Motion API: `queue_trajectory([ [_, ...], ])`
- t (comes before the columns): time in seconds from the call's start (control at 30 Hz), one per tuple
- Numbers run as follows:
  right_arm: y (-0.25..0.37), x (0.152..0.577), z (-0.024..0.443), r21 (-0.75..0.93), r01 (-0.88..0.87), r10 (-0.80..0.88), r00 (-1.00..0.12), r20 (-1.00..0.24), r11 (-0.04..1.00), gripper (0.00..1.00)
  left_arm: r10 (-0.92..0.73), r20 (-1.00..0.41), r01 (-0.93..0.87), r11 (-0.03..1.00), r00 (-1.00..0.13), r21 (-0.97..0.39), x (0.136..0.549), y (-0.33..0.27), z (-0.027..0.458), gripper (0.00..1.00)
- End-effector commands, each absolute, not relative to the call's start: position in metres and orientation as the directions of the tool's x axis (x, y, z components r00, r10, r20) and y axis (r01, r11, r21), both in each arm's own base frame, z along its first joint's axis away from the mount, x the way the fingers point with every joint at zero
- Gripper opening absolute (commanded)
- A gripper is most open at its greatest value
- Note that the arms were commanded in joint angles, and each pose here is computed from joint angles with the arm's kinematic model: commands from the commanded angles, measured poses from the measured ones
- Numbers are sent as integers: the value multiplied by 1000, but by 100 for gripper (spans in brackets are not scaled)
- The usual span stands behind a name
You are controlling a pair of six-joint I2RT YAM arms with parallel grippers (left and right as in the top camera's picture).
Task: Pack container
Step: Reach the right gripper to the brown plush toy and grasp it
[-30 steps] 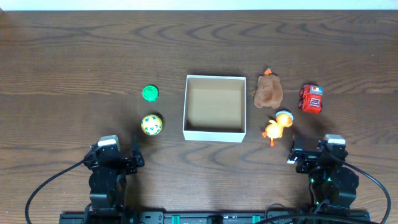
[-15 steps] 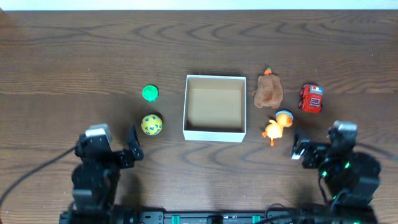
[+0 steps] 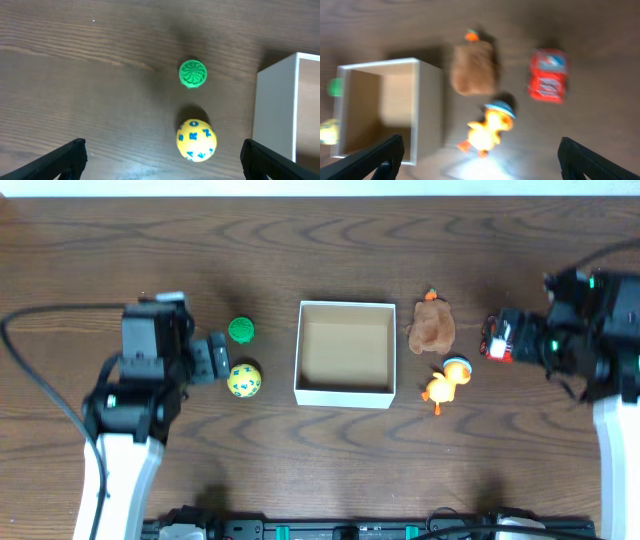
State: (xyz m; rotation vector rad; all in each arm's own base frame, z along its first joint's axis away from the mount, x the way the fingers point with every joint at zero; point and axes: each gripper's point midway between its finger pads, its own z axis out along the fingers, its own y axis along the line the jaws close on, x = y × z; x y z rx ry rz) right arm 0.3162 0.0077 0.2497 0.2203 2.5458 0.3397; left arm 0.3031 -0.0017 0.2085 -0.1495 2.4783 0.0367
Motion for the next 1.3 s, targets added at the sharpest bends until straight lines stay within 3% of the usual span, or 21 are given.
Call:
queue_trajectory([
  [0.0,47,332,260,433,-62,180,-850,-495,899,99,-88,-611,-142,989,-787,41,315,12,213,98],
  [0.2,61,356,229,346,-74,106,-873,-475,935,99,-128,-584,-199,978,-801,59,314,31,205,98],
  [0.4,47,376,170,108,90,125,-915,-384,990,99,-132,-538,-200,977,-833,69,302,32,197,98],
  [0.87,68,400,65,135,103,127,-975,-181,985,99,-132,-524,-198,978,-842,72,298,32,195,98],
  [1.27,71,414,29,124,99,120,-978,-171,987,78,-132,-524,-198,978,-842,72,298,32,195,98],
])
